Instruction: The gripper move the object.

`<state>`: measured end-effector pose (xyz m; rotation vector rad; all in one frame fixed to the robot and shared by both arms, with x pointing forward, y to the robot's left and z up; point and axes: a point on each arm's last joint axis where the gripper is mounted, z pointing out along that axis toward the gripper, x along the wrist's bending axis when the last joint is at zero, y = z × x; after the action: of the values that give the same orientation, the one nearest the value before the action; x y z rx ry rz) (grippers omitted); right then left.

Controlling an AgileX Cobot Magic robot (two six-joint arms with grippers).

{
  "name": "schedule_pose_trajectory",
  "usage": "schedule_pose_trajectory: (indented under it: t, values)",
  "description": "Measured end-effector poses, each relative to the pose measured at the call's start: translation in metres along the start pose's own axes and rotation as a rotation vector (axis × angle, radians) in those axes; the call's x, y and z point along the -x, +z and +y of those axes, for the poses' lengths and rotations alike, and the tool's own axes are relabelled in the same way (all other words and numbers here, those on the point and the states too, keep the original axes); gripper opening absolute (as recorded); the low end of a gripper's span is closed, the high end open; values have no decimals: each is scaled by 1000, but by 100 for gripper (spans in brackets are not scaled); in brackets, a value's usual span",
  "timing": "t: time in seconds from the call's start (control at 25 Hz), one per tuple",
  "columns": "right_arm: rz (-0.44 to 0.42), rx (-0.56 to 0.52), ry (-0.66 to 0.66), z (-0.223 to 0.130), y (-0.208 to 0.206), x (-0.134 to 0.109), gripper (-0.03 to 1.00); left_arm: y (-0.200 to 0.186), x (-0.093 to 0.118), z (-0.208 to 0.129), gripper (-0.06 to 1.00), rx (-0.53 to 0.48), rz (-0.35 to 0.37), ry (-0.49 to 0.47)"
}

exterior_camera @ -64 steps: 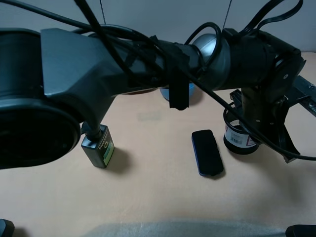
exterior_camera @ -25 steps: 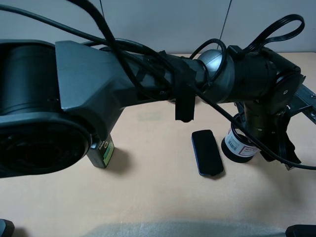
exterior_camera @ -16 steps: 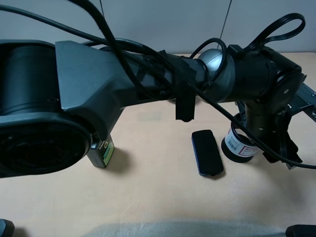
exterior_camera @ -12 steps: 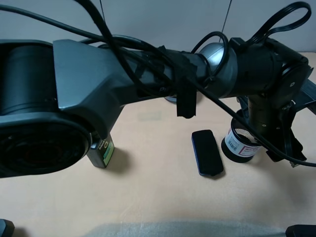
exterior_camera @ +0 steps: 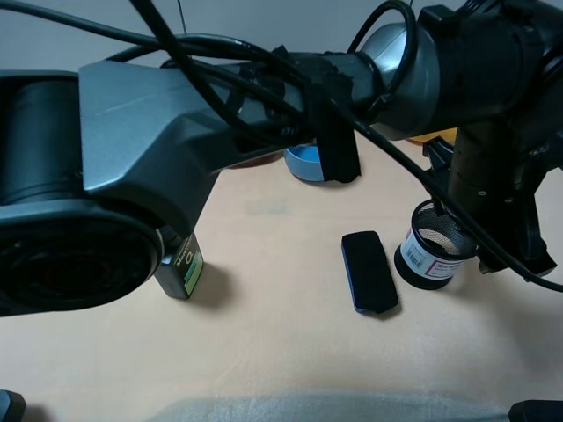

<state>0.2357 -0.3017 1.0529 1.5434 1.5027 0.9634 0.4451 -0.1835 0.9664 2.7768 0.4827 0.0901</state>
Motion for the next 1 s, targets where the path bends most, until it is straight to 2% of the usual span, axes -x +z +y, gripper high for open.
schedule_pose_trajectory:
  t: [0.2, 0.4, 0.6, 1.0]
  values:
    - [7, 14, 7, 1, 0, -1, 69, -18, -2, 1, 82, -40, 24, 2]
    - [9, 38, 14, 3, 0, -1, 69, -29, -5, 8, 86, 6, 54, 9]
    - [6, 14, 12, 1, 0, -1, 69, -46, -7, 10, 88, 40, 63, 4]
    - [4, 2, 9, 0, 0, 0, 69, -86, -5, 11, 89, 105, 56, 1]
